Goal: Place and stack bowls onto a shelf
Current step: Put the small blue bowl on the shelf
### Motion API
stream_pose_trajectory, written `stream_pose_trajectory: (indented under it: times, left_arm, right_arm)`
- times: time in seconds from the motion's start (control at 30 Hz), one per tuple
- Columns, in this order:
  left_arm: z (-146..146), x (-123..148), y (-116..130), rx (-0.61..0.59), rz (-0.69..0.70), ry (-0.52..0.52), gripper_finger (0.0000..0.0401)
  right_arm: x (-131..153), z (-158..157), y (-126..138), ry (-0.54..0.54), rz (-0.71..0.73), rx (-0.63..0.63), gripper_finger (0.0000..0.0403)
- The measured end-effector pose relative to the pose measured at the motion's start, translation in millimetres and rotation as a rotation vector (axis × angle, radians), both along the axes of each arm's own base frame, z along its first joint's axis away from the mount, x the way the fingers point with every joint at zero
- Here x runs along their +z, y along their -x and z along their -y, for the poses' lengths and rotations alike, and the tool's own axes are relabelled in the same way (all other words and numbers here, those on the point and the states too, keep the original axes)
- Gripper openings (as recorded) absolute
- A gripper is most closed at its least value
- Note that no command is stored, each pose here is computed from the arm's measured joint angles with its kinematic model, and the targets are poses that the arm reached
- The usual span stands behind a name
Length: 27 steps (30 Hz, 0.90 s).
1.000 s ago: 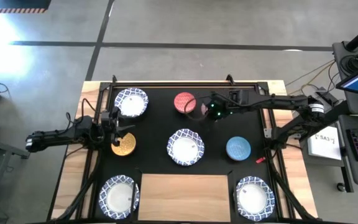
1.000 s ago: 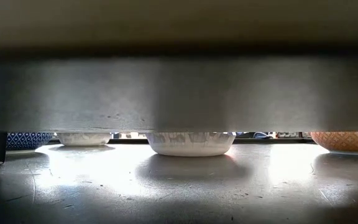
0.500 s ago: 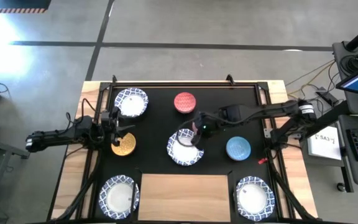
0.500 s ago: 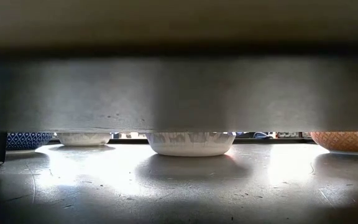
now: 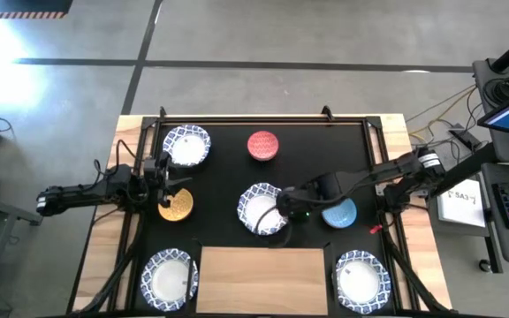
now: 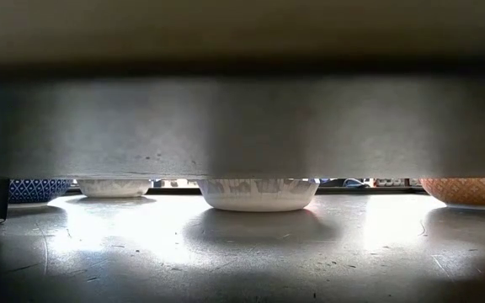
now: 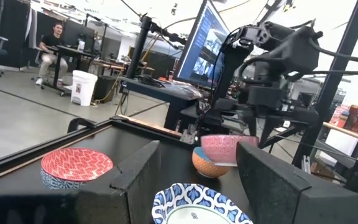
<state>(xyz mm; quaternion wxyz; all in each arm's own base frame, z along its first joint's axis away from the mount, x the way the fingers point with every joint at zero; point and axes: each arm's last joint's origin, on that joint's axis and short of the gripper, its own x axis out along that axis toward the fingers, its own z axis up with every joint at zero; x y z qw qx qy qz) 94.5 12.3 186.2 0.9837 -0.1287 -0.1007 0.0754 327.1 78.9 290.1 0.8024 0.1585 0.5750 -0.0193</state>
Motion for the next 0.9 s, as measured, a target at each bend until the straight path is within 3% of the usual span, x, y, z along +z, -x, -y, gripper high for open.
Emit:
stream_pose_trajectory:
  times: [0.3,0.73,0.9]
  left_arm:
    - [0.0,-1.0,-0.2,0.000,-0.010,0.001,0.0194]
    - [0.0,-0.8,-0.2,0.000,-0.008,0.001,0.0194]
    - [0.0,-0.7,-0.2,0.000,-0.008,0.001,0.0194]
  right_arm:
    - [-3.2,-44.2,11.4,0.087,0.041,0.406,0.0013]
    - [-33.0,-106.5,21.2,0.179,0.030,0.869,0.0013]
    - [-32.5,-123.4,22.2,0.198,0.049,0.976,0.0013]
